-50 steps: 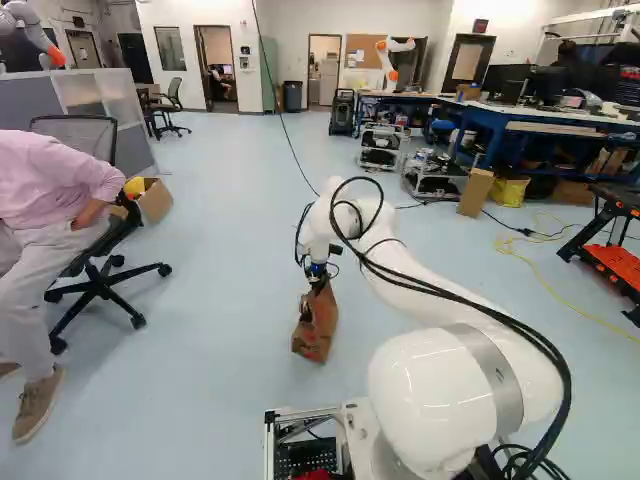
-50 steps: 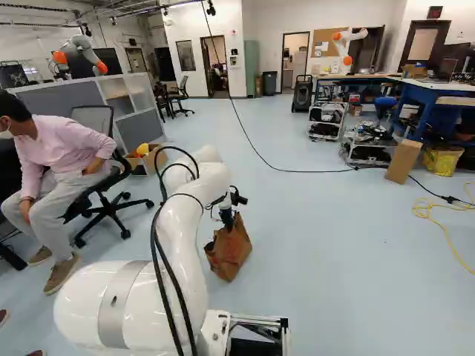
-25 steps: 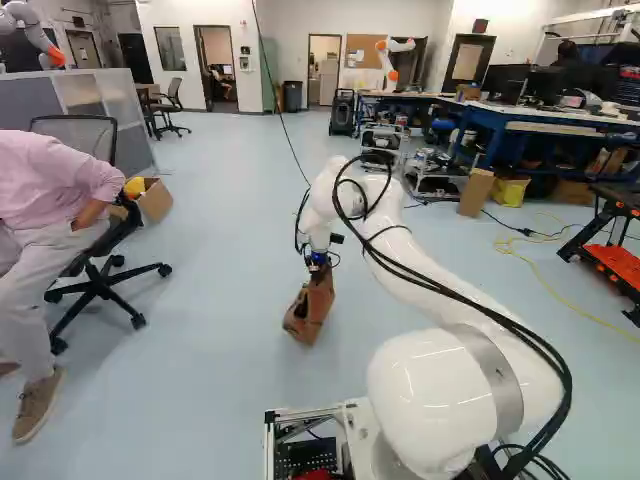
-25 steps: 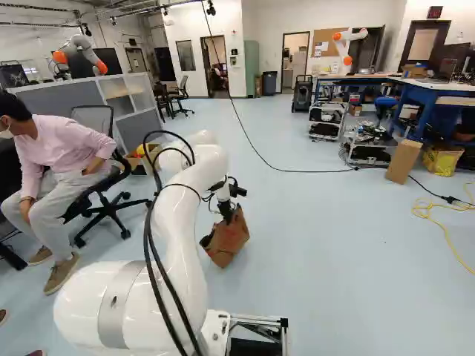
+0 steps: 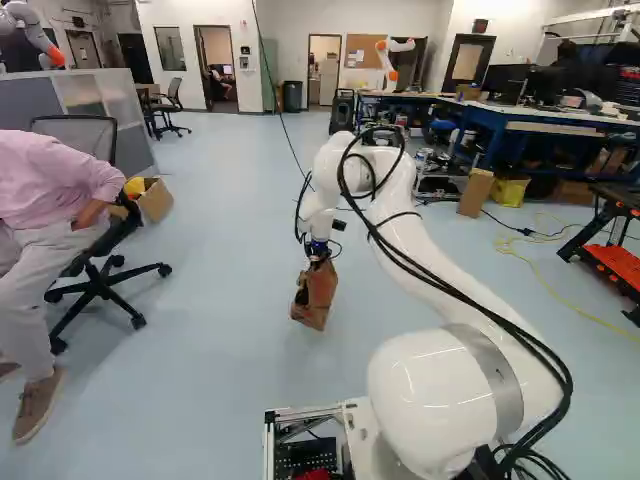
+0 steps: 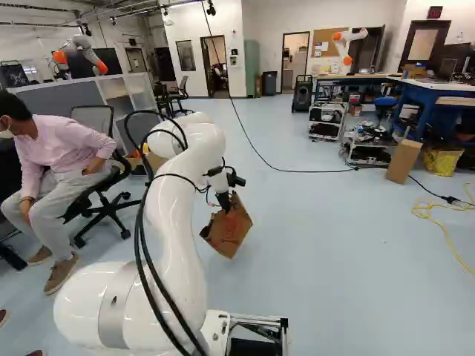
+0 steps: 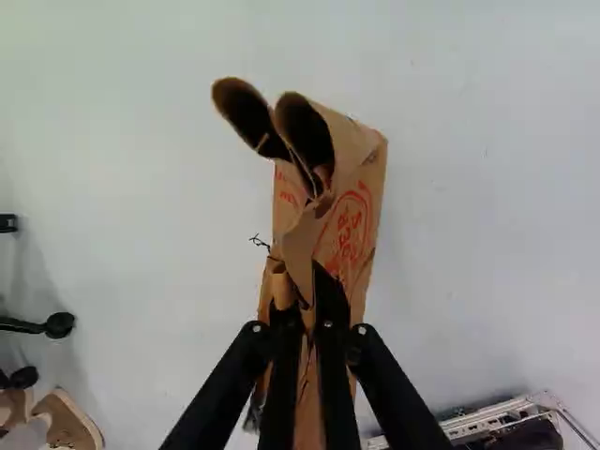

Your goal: Pick up the grocery bag from the ground

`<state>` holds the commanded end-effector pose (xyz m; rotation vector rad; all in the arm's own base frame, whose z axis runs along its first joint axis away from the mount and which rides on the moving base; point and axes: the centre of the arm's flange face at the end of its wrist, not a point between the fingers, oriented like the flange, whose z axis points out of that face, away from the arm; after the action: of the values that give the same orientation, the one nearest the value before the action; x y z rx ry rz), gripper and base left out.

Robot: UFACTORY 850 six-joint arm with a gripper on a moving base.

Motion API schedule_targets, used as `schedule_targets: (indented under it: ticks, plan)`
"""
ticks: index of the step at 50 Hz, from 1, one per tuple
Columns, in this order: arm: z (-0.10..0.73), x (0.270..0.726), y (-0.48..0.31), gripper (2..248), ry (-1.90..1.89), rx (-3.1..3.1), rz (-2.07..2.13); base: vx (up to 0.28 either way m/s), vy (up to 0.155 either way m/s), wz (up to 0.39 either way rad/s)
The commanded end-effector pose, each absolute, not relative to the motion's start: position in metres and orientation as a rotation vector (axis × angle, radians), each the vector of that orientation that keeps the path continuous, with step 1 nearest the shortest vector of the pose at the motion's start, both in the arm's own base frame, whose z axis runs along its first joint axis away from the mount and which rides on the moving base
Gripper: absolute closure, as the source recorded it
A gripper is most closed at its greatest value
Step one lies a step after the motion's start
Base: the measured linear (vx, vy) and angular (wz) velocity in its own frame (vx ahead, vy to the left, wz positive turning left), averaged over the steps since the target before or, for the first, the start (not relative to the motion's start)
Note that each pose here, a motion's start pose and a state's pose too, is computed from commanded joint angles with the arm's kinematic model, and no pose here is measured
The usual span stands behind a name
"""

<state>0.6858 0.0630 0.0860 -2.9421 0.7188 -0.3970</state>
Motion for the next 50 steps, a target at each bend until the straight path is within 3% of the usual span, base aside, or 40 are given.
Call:
schedule_targets:
  ticks: [50]
  plan:
    - [0.239,0.643,0.065,226,0.649,-2.716,-0.882,0.0,0.0,0.0]
